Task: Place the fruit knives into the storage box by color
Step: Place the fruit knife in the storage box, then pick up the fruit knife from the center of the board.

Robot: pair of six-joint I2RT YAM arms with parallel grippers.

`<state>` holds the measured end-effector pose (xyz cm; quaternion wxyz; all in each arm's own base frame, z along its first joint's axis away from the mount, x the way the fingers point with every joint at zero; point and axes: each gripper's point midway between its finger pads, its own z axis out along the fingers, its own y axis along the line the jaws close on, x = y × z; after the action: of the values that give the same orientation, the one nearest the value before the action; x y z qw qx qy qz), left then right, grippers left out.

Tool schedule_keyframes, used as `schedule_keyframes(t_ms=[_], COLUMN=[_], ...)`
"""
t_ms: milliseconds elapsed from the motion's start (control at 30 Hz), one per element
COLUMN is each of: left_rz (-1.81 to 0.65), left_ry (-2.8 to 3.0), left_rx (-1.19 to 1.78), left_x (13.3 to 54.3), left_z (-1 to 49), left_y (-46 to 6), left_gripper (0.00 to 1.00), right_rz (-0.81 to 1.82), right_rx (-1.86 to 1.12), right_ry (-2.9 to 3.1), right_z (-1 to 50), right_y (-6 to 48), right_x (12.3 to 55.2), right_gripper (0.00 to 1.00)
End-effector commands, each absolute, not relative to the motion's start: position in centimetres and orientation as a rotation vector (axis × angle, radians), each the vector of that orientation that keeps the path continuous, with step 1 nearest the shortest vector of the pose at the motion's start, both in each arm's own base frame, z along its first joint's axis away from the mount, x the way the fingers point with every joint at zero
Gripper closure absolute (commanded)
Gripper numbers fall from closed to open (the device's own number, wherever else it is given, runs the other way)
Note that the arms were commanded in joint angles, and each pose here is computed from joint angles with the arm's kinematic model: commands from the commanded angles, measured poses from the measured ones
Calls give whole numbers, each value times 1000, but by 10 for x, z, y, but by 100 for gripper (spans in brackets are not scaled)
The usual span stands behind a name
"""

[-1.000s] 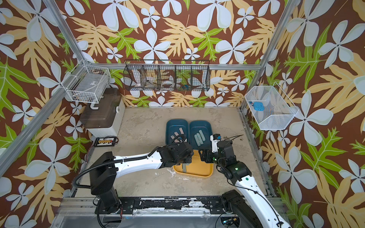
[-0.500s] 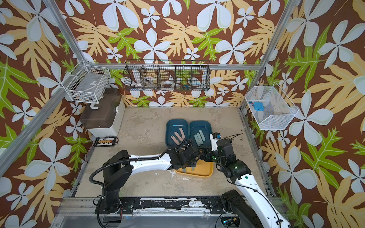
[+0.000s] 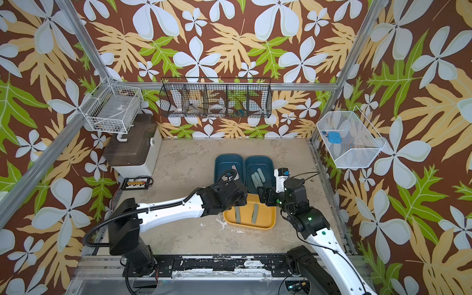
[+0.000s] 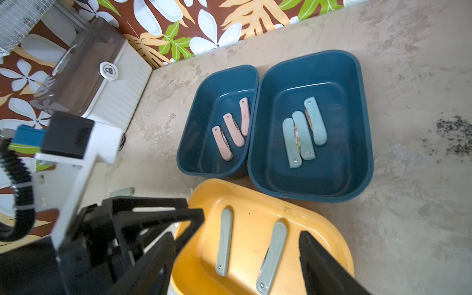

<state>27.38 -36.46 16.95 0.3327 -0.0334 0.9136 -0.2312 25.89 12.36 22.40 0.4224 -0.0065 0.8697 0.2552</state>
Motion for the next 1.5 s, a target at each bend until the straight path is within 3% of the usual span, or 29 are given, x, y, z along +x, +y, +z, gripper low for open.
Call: schedule_keyframes(t_ms=[0,300,600,900,1467], left_rz=[-560,-536,-556,-428,-414], left_ry=[2329,2233,2121,2123,2100], left_rx=[-216,-700,-1235,-1455,-1535], left_x=[283,285,281,285,282], left_z=[183,161,101,60,42], left_y=[-321,-178,-81,-37,-20], left_gripper=[42,27,18,13,13], right_rz=[724,877,948,939,917], right_rx=[-57,-213,-440,-482,-486], right_ry=[2165,2174,2213,2231,2244], right_z=[230,228,218,209,204], right_y=[138,190,283,302,305], right_x=[262,269,251,254,260], right_gripper=[24,24,24,25,24])
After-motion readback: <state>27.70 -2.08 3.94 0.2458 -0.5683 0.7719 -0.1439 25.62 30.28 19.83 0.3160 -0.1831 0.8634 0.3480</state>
